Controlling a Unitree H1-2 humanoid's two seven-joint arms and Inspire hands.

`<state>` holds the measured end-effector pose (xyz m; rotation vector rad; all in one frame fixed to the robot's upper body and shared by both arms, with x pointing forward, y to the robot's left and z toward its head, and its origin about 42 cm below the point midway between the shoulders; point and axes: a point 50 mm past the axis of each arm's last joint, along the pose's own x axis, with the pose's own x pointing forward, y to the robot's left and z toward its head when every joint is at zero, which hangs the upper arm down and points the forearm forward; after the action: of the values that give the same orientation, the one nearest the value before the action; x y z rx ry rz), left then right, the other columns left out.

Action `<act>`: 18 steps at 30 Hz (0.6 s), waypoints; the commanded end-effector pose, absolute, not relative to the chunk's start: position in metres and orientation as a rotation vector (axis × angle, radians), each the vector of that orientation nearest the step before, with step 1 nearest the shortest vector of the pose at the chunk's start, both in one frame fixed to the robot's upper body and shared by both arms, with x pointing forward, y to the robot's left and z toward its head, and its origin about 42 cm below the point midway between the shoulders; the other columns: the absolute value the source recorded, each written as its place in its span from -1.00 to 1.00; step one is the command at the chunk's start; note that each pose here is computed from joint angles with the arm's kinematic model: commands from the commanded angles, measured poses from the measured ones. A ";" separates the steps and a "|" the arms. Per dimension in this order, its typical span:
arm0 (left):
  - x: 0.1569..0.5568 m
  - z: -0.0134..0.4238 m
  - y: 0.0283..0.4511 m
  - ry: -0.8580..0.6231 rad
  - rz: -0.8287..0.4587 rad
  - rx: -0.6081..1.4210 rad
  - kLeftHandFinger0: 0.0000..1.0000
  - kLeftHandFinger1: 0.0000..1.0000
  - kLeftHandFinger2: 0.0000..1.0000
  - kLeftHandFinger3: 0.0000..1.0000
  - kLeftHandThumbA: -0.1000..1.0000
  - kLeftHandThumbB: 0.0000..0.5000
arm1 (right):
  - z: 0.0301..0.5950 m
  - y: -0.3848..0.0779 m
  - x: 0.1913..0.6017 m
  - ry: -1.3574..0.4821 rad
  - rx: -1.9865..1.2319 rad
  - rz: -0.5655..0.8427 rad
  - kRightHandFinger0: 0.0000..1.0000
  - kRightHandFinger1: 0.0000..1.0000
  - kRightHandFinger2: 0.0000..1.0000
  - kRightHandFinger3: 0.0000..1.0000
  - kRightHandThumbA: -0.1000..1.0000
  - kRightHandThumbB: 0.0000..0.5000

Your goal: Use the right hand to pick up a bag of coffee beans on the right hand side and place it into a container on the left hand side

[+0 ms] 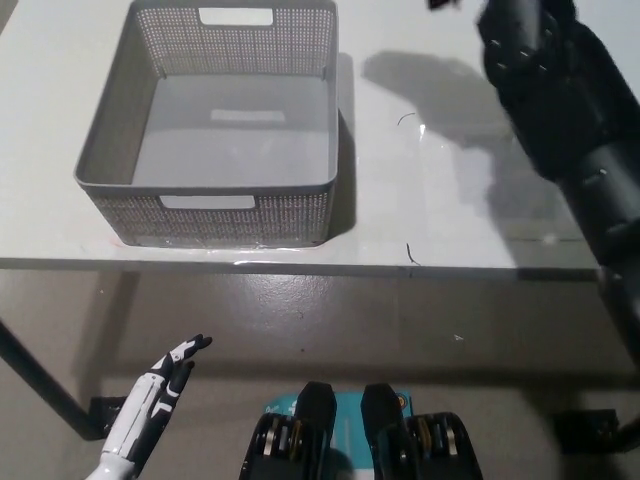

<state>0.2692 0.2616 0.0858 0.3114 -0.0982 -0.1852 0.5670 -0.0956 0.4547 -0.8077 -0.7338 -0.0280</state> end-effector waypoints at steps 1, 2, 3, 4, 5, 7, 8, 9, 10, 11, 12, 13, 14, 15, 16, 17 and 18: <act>0.273 0.100 0.262 -0.155 -0.198 0.330 1.00 1.00 1.00 1.00 1.00 1.00 | 0.527 -0.050 0.545 -0.896 -0.732 -0.036 -0.73 -0.38 0.23 0.29 -1.00 -0.17; 0.273 0.100 0.261 -0.158 -0.201 0.335 1.00 1.00 1.00 1.00 1.00 1.00 | 0.525 -0.035 0.544 -0.888 -0.731 -0.020 -0.83 -0.47 0.17 0.25 -1.00 -0.18; 0.273 0.100 0.261 -0.159 -0.204 0.335 1.00 1.00 1.00 1.00 1.00 1.00 | 0.524 -0.031 0.544 -0.888 -0.720 -0.014 -0.98 -0.66 0.16 0.21 -1.00 -0.18; 0.273 0.100 0.261 -0.160 -0.206 0.334 1.00 1.00 1.00 1.00 1.00 1.00 | 0.522 -0.027 0.543 -0.891 -0.708 -0.006 -1.00 -0.68 0.22 0.28 -1.00 -0.19; 0.274 0.100 0.261 -0.161 -0.209 0.339 1.00 1.00 1.00 1.00 1.00 1.00 | 0.520 -0.018 0.541 -0.893 -0.708 0.002 -1.00 -0.67 0.40 0.51 -1.00 -0.24; 0.277 0.102 0.260 -0.166 -0.217 0.346 1.00 1.00 1.00 1.00 1.00 1.00 | 0.520 0.001 0.536 -0.887 -0.695 0.025 -1.00 -0.49 0.56 0.82 -1.00 -0.27; 0.277 0.103 0.259 -0.167 -0.219 0.350 1.00 1.00 1.00 1.00 1.00 1.00 | 0.520 0.008 0.534 -0.888 -0.686 0.038 -1.00 -0.47 0.55 0.84 -1.00 -0.28; 0.279 0.104 0.258 -0.166 -0.224 0.352 1.00 1.00 1.00 1.00 1.00 1.00 | 0.520 0.016 0.532 -0.891 -0.677 0.048 -1.00 -0.45 0.56 0.86 -1.00 -0.30; 0.280 0.104 0.257 -0.167 -0.230 0.353 1.00 1.00 1.00 1.00 1.00 1.00 | 0.520 0.022 0.530 -0.892 -0.672 0.055 -1.00 -0.42 0.57 0.87 -1.00 -0.35; 0.280 0.105 0.255 -0.170 -0.234 0.354 1.00 1.00 1.00 1.00 1.00 1.00 | 0.517 0.034 0.527 -0.895 -0.677 0.067 -1.00 -0.34 0.60 0.93 -1.00 -0.31; 0.282 0.106 0.254 -0.173 -0.236 0.355 1.00 1.00 1.00 1.00 1.00 1.00 | 0.511 0.043 0.527 -0.891 -0.692 0.074 -1.00 -0.30 0.63 0.95 -1.00 -0.27; 0.282 0.106 0.253 -0.173 -0.236 0.355 1.00 1.00 1.00 1.00 1.00 1.00 | 0.508 0.046 0.527 -0.888 -0.696 0.078 -1.00 -0.27 0.65 0.96 -1.00 -0.27; 0.282 0.107 0.252 -0.174 -0.238 0.361 1.00 1.00 1.00 1.00 1.00 1.00 | 0.496 0.054 0.529 -0.865 -0.721 0.093 -1.00 -0.26 0.64 0.74 -1.00 -0.12; 0.280 0.106 0.251 -0.176 -0.241 0.363 1.00 1.00 1.00 1.00 1.00 1.00 | 0.484 0.059 0.530 -0.820 -0.737 0.117 -1.00 -0.31 0.60 0.65 -1.00 -0.12; 0.281 0.106 0.250 -0.179 -0.242 0.362 1.00 1.00 1.00 1.00 1.00 1.00 | 0.474 0.063 0.532 -0.782 -0.769 0.140 -1.00 -0.29 0.61 0.67 -1.00 -0.19; 0.281 0.106 0.249 -0.181 -0.241 0.367 1.00 1.00 1.00 1.00 1.00 1.00 | 0.465 0.065 0.533 -0.739 -0.773 0.159 -1.00 -0.34 0.55 0.63 -1.00 -0.18; 0.280 0.106 0.249 -0.180 -0.242 0.368 1.00 1.00 1.00 1.00 1.00 1.00 | 0.458 0.066 0.535 -0.694 -0.779 0.175 -1.00 -0.37 0.42 0.60 -1.00 -0.15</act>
<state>0.2769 0.2529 0.0928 0.3361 -0.1252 -0.2199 0.5448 0.0433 0.4222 -0.7984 -0.6138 0.1772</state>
